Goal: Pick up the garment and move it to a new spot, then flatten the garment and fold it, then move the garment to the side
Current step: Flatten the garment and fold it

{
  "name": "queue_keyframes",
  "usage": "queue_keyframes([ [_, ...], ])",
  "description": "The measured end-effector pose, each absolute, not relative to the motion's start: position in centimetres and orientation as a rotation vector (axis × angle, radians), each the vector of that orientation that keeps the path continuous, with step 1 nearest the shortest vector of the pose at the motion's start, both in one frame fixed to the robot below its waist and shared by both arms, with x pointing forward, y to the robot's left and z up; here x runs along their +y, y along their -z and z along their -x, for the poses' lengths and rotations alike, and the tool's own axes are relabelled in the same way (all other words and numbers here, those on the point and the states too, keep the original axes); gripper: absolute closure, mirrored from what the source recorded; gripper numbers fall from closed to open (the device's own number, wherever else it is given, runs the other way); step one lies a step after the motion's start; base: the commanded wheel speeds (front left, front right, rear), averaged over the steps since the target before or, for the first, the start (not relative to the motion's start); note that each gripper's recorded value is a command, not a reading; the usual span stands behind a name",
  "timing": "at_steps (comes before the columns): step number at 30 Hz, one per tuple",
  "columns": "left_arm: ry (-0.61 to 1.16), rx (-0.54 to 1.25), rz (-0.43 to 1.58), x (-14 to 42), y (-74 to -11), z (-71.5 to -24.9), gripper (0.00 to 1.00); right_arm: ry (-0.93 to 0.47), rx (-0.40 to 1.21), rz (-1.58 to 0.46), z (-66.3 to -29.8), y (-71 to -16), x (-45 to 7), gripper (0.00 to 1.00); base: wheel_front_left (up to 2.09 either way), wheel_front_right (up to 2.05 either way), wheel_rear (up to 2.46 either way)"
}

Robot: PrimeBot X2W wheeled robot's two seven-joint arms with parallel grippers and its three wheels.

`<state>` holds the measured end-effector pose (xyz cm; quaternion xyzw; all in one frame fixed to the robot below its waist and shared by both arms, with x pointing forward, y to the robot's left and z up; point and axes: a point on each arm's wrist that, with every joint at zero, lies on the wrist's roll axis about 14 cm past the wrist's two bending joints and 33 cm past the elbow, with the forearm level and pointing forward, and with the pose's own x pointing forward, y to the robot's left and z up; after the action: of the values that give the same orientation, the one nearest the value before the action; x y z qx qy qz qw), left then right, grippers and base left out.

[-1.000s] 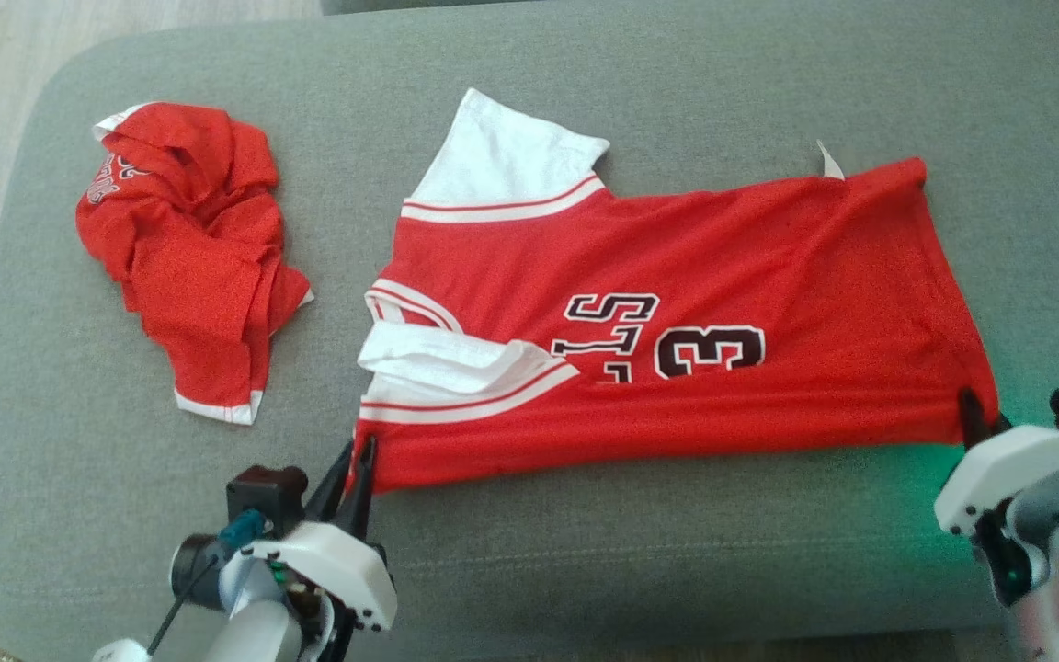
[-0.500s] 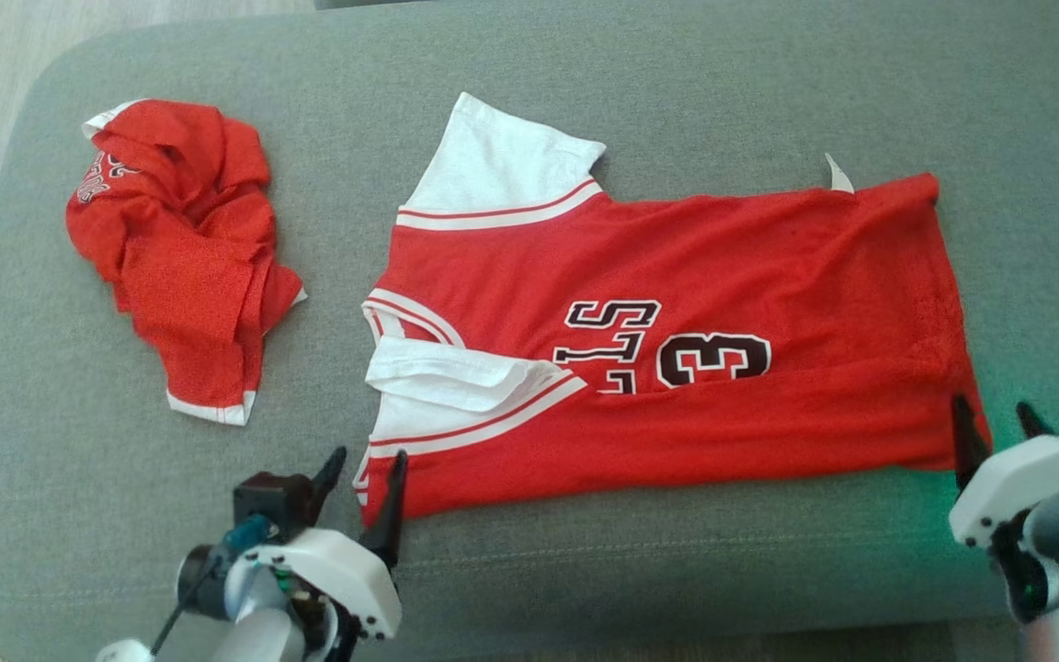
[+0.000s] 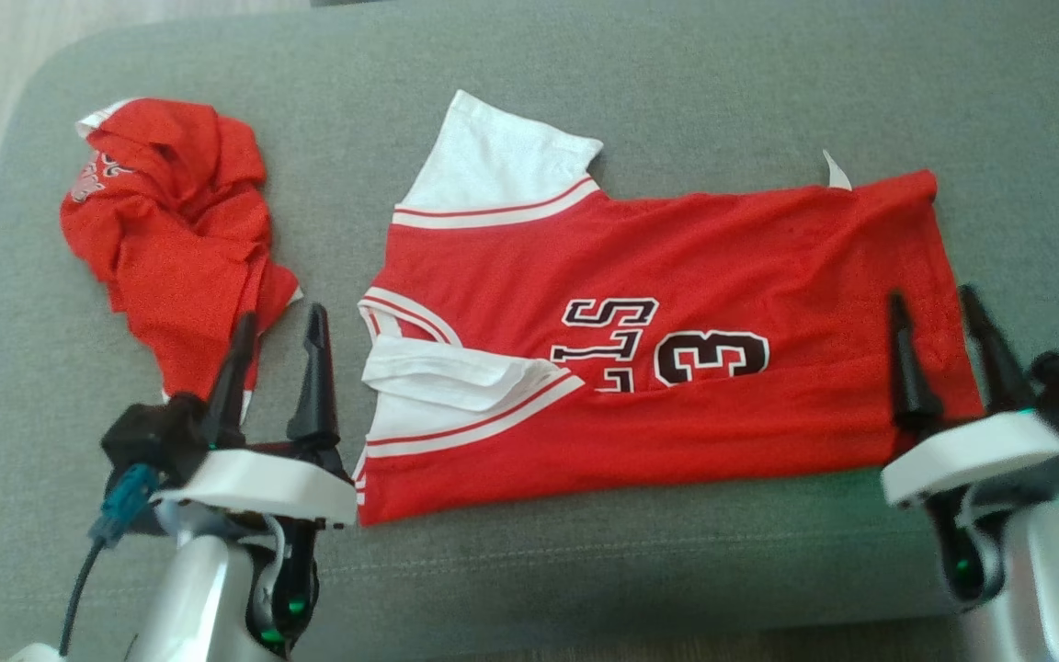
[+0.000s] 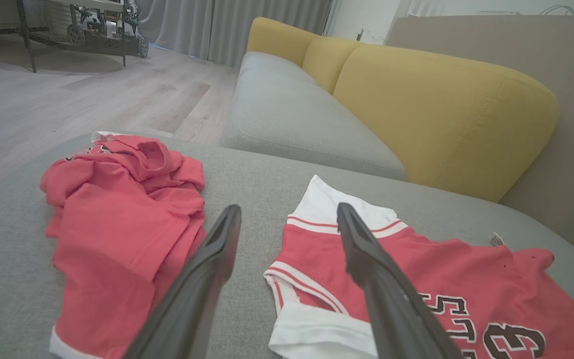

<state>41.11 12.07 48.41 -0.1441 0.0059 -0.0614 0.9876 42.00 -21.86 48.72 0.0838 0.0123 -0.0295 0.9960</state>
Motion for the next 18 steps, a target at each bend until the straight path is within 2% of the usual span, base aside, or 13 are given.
queue_keyframes([
  [8, 0.164, 0.064, 0.248, 10.6, -46.4, -41.8, 0.0, 0.025, 0.036, -0.17, -41.5, -47.3, -20.5, 0.0, 0.0, 0.0, 0.0],
  [11, 0.204, 0.126, 0.193, 9.3, -44.0, -43.7, 0.0, 0.032, 0.026, -0.163, -42.3, -47.2, -20.8, 0.0, 0.0, 0.0, 0.0],
  [18, 0.281, 0.115, 0.107, 7.3, -43.7, -50.0, 0.0, 0.041, 0.026, -0.145, -43.9, -46.5, -21.3, 0.0, 0.0, 0.0, 0.0],
])
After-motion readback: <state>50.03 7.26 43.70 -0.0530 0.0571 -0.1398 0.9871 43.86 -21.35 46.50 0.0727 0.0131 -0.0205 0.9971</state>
